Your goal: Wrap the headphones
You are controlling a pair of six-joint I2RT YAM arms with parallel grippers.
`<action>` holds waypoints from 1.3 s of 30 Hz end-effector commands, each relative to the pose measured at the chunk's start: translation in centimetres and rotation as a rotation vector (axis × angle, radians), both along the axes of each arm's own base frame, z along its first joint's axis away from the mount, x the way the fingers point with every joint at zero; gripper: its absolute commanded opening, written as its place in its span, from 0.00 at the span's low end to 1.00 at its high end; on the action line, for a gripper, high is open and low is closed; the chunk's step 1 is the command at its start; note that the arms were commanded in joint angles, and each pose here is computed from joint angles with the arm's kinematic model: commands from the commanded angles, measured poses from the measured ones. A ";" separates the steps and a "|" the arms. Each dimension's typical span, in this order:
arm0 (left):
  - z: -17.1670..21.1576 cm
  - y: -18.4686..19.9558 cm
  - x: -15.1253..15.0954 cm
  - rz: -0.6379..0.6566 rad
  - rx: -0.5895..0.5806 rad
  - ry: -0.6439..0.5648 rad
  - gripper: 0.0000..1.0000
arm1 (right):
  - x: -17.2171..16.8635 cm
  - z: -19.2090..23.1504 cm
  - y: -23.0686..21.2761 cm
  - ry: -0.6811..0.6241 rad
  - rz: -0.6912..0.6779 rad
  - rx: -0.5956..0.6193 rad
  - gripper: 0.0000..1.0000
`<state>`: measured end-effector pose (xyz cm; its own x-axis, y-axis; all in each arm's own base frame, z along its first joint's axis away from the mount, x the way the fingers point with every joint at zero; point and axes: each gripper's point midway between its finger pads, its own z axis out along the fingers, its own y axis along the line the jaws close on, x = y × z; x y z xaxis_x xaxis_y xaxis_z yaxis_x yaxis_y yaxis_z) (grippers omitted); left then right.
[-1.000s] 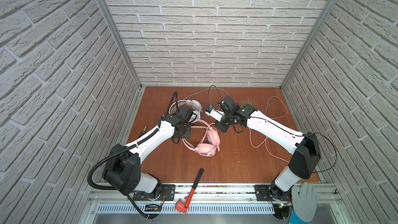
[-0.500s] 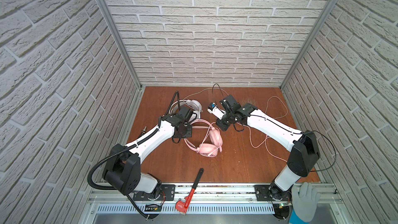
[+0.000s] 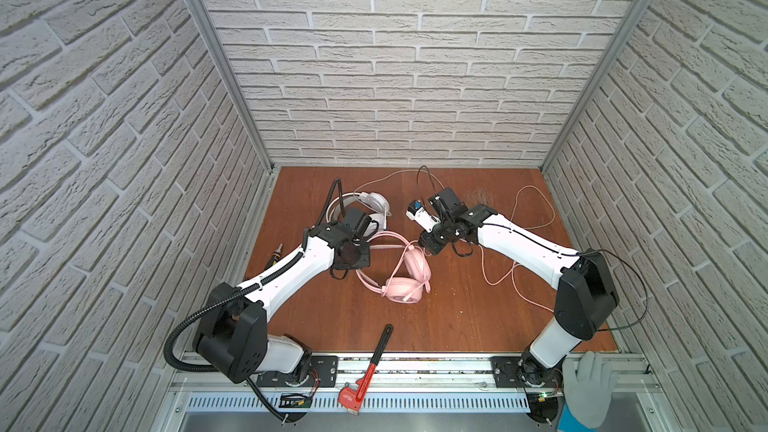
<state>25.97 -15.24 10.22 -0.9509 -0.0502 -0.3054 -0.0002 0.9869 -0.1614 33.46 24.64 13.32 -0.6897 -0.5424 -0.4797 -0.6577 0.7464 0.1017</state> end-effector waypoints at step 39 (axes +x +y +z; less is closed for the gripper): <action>-4.9 0.7 -3.1 0.211 -0.102 0.051 0.34 | -0.2 -5.2 0.1 0.138 -0.067 0.037 0.29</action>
